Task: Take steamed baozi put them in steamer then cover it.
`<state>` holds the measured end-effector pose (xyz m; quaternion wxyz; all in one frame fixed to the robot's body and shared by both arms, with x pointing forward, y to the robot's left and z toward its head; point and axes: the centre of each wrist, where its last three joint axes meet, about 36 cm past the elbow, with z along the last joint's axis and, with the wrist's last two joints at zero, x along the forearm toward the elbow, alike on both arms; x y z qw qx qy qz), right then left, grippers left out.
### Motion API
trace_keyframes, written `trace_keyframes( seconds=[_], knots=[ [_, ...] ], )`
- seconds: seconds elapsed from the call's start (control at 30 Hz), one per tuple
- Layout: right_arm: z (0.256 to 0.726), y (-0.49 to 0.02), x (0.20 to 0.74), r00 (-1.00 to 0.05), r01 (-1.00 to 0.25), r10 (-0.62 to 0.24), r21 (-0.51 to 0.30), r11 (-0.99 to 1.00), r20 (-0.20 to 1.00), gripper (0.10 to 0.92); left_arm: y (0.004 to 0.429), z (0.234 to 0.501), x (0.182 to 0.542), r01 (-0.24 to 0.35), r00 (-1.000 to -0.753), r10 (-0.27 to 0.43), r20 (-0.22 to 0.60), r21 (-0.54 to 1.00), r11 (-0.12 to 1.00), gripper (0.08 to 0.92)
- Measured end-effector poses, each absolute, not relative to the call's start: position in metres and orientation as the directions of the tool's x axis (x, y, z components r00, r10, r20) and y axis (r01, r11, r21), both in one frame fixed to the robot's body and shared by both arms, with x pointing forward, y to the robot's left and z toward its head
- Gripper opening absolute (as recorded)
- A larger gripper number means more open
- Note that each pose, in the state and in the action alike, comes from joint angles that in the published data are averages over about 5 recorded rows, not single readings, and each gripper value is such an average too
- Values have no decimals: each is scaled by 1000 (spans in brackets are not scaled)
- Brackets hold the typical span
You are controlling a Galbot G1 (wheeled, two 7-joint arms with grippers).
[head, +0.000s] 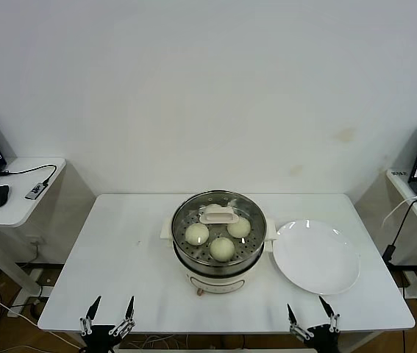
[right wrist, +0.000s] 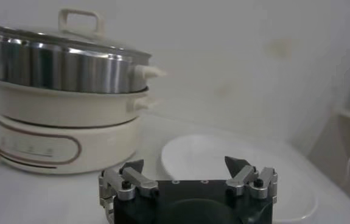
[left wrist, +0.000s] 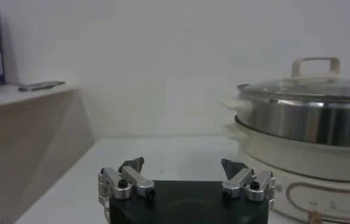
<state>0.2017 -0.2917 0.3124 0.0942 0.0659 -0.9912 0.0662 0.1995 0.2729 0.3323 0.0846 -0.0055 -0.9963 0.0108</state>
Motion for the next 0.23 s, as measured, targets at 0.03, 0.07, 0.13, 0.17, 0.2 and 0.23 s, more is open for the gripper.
trace_keyframes(
  seconds=[0.03, 0.07, 0.13, 0.17, 0.2, 0.23],
  knots=[
    [312, -290, 201, -972, -146, -122, -114, 983, 199, 823, 273, 331, 199, 6, -985, 10, 170, -27, 1000, 823],
    [312, -289, 200, -971, -149, -125, -109, 983, 201, 823, 272, 331, 198, 3, -985, 9, 172, -32, 999, 823],
    [311, -287, 199, -970, -155, -132, -100, 983, 205, 823, 271, 329, 197, 0, -984, 7, 176, -39, 999, 823],
    [311, -286, 198, -969, -157, -134, -96, 983, 207, 823, 271, 329, 196, 0, -984, 8, 179, -43, 999, 823],
    [311, -285, 198, -969, -158, -136, -94, 983, 207, 823, 270, 329, 195, 0, -984, 8, 180, -44, 999, 823],
    [311, -285, 198, -969, -159, -137, -93, 983, 207, 823, 270, 328, 195, 0, -983, 8, 182, -46, 999, 823]
  ],
)
